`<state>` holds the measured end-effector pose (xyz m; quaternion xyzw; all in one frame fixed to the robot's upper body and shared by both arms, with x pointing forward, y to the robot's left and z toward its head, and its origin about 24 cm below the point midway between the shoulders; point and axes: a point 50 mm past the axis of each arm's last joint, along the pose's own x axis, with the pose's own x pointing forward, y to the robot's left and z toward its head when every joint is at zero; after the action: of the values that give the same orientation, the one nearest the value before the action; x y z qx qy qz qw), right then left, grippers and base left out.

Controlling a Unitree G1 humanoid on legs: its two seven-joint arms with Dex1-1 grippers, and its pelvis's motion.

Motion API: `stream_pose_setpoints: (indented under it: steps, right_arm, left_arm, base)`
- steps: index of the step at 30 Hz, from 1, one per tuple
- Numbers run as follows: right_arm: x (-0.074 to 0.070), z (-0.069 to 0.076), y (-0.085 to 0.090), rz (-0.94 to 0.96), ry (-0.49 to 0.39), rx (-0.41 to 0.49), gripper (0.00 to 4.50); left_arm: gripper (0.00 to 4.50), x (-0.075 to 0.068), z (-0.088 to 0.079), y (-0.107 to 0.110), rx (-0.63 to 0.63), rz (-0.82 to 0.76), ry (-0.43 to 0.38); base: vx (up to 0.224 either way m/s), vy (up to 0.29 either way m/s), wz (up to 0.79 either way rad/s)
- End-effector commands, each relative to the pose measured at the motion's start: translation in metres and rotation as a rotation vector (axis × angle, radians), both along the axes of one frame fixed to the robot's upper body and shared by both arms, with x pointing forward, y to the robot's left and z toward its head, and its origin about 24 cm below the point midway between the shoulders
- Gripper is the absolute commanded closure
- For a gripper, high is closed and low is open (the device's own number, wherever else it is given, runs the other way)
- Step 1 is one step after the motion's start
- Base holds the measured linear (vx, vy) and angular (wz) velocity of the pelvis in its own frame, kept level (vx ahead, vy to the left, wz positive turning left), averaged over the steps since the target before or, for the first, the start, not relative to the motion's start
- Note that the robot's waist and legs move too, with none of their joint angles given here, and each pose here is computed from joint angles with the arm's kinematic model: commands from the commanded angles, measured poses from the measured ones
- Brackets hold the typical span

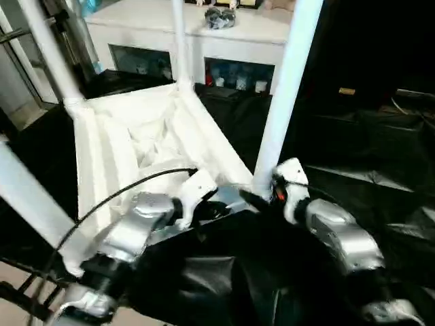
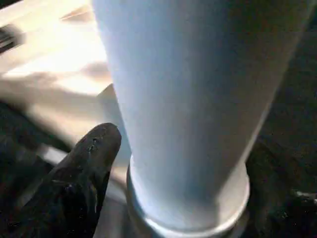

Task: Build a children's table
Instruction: Rotate leg to tighten

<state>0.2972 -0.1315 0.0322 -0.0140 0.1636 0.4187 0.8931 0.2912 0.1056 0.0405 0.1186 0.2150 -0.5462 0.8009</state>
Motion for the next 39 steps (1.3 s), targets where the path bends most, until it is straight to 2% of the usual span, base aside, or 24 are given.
stream_pose_setpoints:
  steps: [1,8,10,14,16,19,22,23,29,32,34,35,37,39]
  right_arm:
    - [-0.019,-0.004,0.028,0.259,0.062,0.055,0.8]
    - [-0.027,0.004,0.006,0.424,0.076,0.021,0.8]
    - [-0.028,0.005,0.002,0.446,0.093,0.017,1.02]
    - [-0.029,0.007,0.0,0.459,0.115,0.027,1.13]
    - [-0.029,0.007,0.001,0.462,0.118,0.034,1.5]
    - [-0.027,0.006,0.004,0.442,0.117,0.046,1.56]
    - [-0.02,0.003,0.005,0.352,0.109,0.038,1.68]
    - [-0.009,-0.004,0.006,0.22,0.098,0.004,1.77]
    - [0.009,-0.019,0.013,-0.082,0.118,-0.035,1.84]
    - [0.012,-0.023,0.016,-0.157,0.135,-0.041,1.84]
    - [0.015,-0.03,0.026,-0.25,0.156,-0.057,1.84]
    - [0.015,-0.03,0.026,-0.25,0.156,-0.057,1.84]
    - [0.013,-0.031,0.037,-0.232,0.149,-0.047,1.84]
    - [0.011,-0.03,0.043,-0.195,0.16,-0.004,1.15]
  left_arm:
    - [4.5,-0.01,0.008,-0.02,-0.088,-0.168,-0.004]
    - [4.5,-0.013,0.01,-0.007,-0.064,-0.242,0.015]
    - [4.5,-0.013,0.01,-0.005,-0.064,-0.251,0.021]
    - [4.5,-0.014,0.011,-0.003,-0.066,-0.258,0.023]
    - [4.5,-0.014,0.011,-0.004,-0.068,-0.257,0.024]
    - [4.5,-0.014,0.009,-0.005,-0.077,-0.236,0.027]
    - [4.5,-0.011,0.009,-0.007,-0.076,-0.187,0.017]
    - [4.5,-0.007,0.008,-0.009,-0.071,-0.134,0.009]
    - [4.5,0.004,0.008,-0.022,-0.093,0.021,0.0]
    - [4.5,0.005,0.007,-0.026,-0.088,0.055,-0.003]
    - [4.5,0.01,0.007,-0.034,-0.08,0.126,-0.019]
    - [4.5,0.01,0.007,-0.034,-0.08,0.126,-0.019]
    - [4.5,0.012,0.008,-0.041,-0.084,0.158,-0.029]
    - [4.5,0.012,0.01,-0.045,-0.096,0.142,-0.029]
  base:
    - [0.0,0.0,0.0]
    - [0.0,0.0,0.0]
    - [0.0,0.0,0.0]
    - [0.0,0.0,0.0]
    - [0.0,0.0,0.0]
    - [0.0,0.0,0.0]
    - [0.0,0.0,0.0]
    - [0.0,0.0,0.0]
    - [0.0,0.0,0.0]
    - [0.0,0.0,0.0]
    - [0.0,0.0,0.0]
    - [0.0,0.0,0.0]
    - [0.0,0.0,0.0]
    - [0.0,0.0,0.0]
